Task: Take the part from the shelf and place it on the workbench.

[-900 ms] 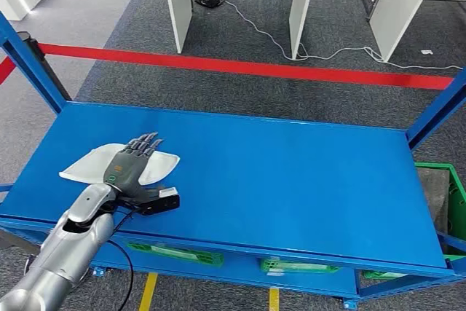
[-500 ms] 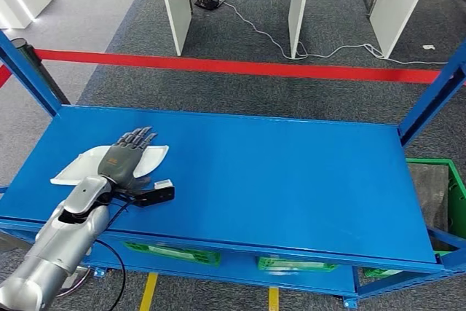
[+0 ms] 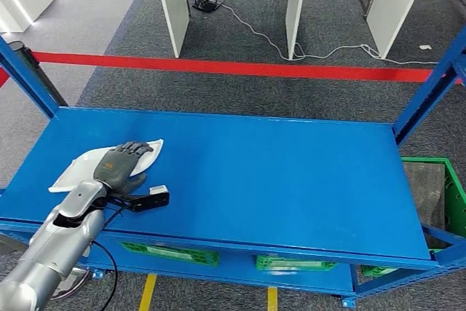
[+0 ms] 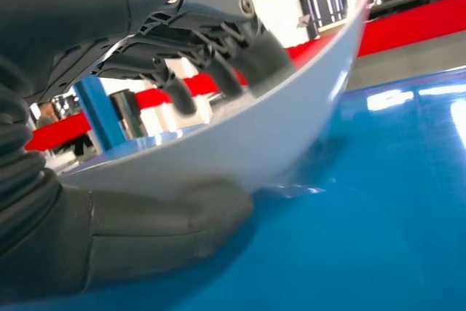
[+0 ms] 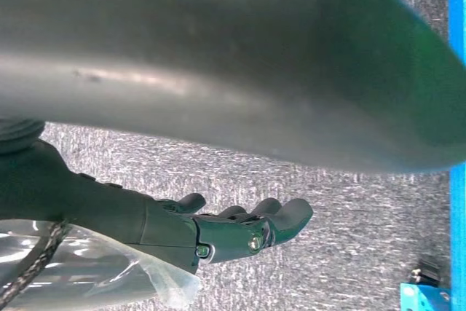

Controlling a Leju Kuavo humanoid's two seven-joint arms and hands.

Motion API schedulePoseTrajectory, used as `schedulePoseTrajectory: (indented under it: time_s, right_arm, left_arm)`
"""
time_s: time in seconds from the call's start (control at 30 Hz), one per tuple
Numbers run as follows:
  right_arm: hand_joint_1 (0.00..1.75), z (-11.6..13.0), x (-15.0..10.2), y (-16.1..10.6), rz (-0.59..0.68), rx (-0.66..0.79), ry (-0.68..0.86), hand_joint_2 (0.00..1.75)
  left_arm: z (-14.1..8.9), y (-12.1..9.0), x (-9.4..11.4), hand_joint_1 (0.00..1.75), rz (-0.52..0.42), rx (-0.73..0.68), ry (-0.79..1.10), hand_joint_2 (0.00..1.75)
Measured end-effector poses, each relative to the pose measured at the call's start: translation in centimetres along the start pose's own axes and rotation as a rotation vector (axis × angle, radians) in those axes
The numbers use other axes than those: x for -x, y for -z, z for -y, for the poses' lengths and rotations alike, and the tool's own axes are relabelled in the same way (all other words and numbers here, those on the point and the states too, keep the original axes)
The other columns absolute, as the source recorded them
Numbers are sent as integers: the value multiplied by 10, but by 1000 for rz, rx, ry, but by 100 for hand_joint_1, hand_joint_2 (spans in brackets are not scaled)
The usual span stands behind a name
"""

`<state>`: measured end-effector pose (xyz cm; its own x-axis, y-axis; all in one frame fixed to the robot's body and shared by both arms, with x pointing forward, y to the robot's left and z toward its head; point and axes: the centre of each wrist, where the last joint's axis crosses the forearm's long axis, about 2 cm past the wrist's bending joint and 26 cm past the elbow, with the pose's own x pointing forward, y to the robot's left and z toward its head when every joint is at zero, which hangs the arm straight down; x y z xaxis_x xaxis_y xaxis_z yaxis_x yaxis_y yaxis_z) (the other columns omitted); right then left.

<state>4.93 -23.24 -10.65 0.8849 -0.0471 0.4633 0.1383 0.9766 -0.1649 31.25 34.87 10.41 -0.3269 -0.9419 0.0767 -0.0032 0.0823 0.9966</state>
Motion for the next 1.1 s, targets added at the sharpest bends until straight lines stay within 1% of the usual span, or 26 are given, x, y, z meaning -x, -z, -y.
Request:
schedulePoseTrajectory:
  time_s: [0.27, 0.63, 0.67, 0.77, 0.8, 0.87, 0.97, 1.03, 1.1]
  right_arm:
    - [0, -1, 1, -1, -2, -1, 0, 0]
    - [0, -1, 1, -1, -9, -1, 2, 0]
    - [0, -1, 2, -1, -14, 1, 3, 0]
    - [0, 0, 3, -1, -26, 5, 5, 0]
    - [0, 0, 3, -1, -26, 5, 4, 0]
    - [0, 0, 2, -1, -24, 3, -1, 0]
    - [0, 0, 2, -1, -22, -1, -13, 0]
    - [0, 0, 2, -1, -21, -3, -21, 0]
    - [0, 0, 2, -1, -19, -3, -28, 0]
  left_arm:
    - [2, -5, 2, 175, -8, 1, 0, 175]
    - [1, -6, 6, 175, -29, -1, 14, 175]
    - [1, -6, 6, 175, -37, 0, 20, 131]
    - [2, -6, 3, 175, -48, -1, 32, 131]
    - [2, -6, 3, 175, -48, -8, 38, 175]
    - [1, -6, 2, 175, -42, -50, 68, 175]
    - [-1, -8, -4, 175, -19, -170, 126, 175]
    - [-1, -10, -13, 175, 1, -248, 151, 175]
    - [-5, -9, -26, 175, 20, -332, 181, 175]
